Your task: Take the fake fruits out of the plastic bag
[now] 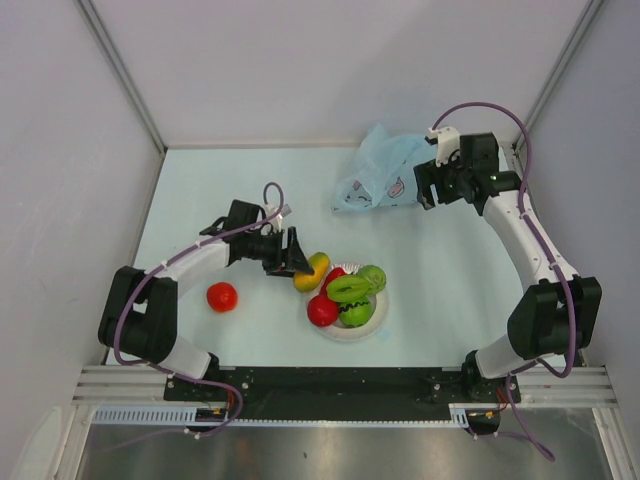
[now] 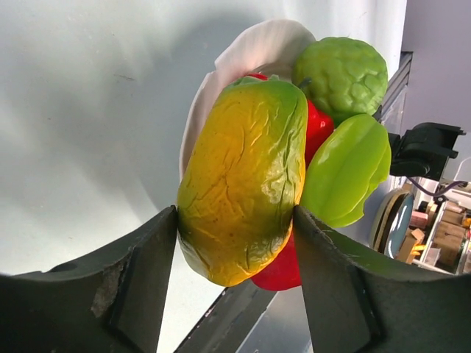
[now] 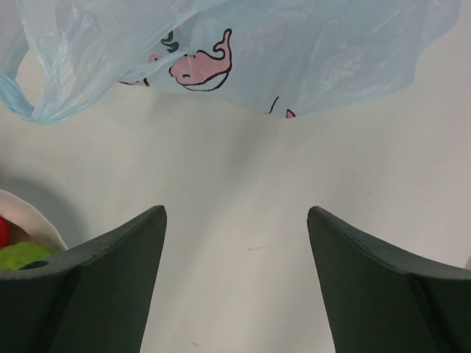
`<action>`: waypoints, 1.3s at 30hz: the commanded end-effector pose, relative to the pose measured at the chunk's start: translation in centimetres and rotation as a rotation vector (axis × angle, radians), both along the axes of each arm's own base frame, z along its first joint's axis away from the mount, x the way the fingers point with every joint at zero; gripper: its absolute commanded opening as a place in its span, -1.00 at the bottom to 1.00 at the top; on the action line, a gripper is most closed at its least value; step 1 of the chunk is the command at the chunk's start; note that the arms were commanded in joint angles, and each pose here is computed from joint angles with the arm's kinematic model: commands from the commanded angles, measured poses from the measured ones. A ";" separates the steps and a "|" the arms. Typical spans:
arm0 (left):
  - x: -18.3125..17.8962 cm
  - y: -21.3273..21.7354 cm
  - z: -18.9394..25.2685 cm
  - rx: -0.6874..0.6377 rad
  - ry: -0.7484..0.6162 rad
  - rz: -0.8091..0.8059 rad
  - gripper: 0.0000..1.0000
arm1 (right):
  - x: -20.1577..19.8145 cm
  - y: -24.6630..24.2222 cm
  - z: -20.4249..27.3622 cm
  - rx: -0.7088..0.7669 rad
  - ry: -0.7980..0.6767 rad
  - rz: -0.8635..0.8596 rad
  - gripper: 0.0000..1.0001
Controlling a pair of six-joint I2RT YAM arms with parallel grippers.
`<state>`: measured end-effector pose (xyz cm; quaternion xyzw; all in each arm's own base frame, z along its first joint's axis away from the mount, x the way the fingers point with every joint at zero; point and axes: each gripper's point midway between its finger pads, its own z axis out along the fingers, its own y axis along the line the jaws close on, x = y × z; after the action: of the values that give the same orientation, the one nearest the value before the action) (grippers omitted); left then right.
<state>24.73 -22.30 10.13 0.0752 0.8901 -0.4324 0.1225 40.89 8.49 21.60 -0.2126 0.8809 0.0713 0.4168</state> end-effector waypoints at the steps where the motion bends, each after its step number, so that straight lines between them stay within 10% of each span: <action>1: -0.4 -0.2 0.6 -0.006 -0.023 -0.003 0.44 | -0.1 0.1 1.4 0.013 -0.045 0.009 0.64; 17: -0.6 0.1 1.8 0.042 -0.070 -0.046 0.99 | -0.1 0.2 1.1 0.015 -0.040 0.021 0.64; 28: 2.4 12.0 5.7 0.517 -0.370 -0.095 0.99 | -0.3 0.4 1.3 0.022 -0.050 0.039 0.65; 39: -3.3 22.0 1.4 0.950 -0.338 -0.388 1.00 | -1.4 0.5 1.3 0.043 -0.080 0.051 0.66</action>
<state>23.37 -3.97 13.57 0.3023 0.9311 -0.0570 0.1961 39.41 8.94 20.69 -0.2231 0.8772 0.0903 0.4154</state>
